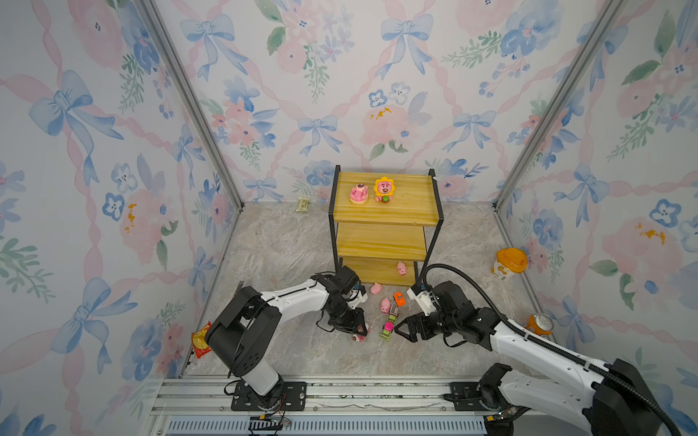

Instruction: Place and organize the plastic toys onto the shelf

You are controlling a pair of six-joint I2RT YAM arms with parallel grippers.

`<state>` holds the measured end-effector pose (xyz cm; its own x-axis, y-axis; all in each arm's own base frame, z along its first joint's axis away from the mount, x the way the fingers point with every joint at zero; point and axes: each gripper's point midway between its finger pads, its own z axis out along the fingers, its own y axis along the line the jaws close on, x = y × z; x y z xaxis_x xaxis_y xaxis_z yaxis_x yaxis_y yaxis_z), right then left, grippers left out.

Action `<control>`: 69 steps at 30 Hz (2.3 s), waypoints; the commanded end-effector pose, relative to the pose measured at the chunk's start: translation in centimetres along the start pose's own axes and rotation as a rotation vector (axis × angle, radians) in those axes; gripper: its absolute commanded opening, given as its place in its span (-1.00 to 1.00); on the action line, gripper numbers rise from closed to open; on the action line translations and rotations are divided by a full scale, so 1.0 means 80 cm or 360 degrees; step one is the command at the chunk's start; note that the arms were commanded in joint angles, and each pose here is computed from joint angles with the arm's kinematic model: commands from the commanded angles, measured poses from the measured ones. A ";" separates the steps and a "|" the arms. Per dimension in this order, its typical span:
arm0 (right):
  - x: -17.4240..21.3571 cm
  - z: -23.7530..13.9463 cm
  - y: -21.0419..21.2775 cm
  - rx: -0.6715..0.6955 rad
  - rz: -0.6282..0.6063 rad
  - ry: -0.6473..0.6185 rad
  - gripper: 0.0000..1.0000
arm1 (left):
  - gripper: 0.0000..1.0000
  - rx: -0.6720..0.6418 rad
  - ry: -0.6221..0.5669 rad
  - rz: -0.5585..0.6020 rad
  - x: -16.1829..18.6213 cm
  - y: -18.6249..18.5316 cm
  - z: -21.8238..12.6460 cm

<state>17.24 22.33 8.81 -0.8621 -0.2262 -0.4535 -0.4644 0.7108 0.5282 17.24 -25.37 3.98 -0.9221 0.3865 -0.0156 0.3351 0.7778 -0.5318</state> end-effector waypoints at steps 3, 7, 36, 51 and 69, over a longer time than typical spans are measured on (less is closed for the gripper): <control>0.000 0.003 -0.003 0.0012 -0.0014 -0.0003 0.91 | 0.96 -0.0004 -0.0018 -0.0011 0.002 0.001 -0.008; 0.000 0.004 -0.003 0.0013 -0.0009 0.0002 0.91 | 0.92 0.0003 -0.0023 0.0003 0.005 -0.001 -0.010; -0.008 0.022 0.013 -0.0007 -0.0051 0.0056 0.92 | 0.34 -0.0136 -0.0249 -0.0054 0.041 0.025 -0.022; -0.006 0.018 0.011 0.0025 -0.0049 0.0042 0.92 | 0.21 -0.0068 -0.0292 -0.0002 0.033 0.019 -0.003; -0.006 0.023 0.010 0.0034 -0.0043 0.0071 0.92 | -0.32 -0.0089 -0.0223 -0.0019 0.033 0.028 0.015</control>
<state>17.23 23.56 7.30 -0.8649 -0.2718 -0.4221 -0.4728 0.7234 0.5031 15.56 -23.48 2.61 -0.9432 0.2956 -0.1517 0.3311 0.7979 -0.5038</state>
